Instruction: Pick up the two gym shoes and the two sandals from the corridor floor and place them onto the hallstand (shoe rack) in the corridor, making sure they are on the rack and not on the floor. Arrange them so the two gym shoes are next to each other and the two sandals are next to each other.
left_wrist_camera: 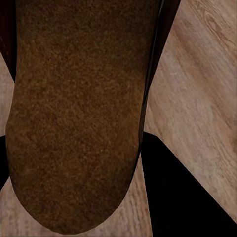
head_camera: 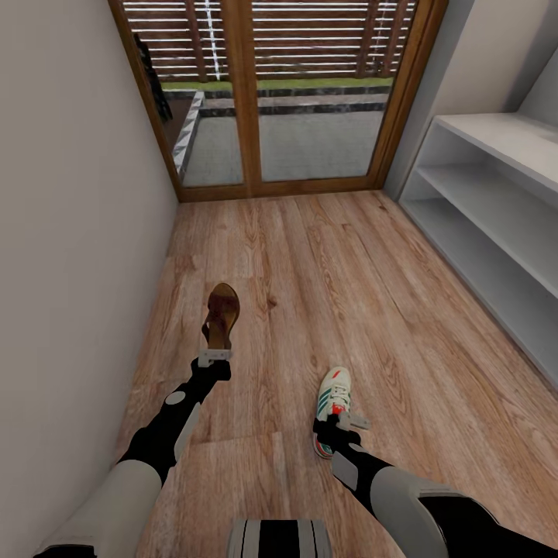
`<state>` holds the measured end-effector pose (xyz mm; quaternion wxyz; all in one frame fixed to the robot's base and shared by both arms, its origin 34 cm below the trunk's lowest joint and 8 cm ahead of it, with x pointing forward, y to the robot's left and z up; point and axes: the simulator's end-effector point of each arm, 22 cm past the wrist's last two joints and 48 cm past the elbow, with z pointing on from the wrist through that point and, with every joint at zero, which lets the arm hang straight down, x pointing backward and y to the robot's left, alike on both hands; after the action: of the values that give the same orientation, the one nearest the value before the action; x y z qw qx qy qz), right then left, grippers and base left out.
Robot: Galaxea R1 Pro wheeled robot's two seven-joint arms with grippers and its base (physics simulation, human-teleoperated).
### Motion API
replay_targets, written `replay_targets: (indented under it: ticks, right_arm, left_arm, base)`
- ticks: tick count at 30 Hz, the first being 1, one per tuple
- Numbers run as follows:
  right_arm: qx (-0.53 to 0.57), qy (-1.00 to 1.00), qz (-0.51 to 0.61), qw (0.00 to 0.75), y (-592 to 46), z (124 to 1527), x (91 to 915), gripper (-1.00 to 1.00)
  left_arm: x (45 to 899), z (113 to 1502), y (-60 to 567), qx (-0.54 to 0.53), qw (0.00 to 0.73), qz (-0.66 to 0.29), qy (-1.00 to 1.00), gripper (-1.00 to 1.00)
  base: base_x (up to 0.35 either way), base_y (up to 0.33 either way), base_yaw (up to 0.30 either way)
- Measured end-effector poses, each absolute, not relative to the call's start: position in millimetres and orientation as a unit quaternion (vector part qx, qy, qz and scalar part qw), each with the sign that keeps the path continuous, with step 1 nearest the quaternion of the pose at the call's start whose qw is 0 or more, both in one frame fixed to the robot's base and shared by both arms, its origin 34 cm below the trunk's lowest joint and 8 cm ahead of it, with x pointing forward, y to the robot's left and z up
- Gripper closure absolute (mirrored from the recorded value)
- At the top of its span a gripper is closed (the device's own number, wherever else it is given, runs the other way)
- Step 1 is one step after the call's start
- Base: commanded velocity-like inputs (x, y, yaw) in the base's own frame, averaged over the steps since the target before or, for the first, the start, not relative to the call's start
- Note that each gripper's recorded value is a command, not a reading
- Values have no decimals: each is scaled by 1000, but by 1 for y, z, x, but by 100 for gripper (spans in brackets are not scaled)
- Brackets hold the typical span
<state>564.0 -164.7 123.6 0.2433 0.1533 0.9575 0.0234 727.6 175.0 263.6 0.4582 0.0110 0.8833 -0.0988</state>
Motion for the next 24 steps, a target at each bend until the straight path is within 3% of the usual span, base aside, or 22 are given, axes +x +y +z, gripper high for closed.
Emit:
replay_targets:
  ticks: [24]
  right_arm:
    - [154, 959, 22, 235, -165, 115, 558, -100]
  left_arm:
    - [724, 253, 175, 10, 451, -99, 887, 100]
  base:
    - [-14, 0, 0]
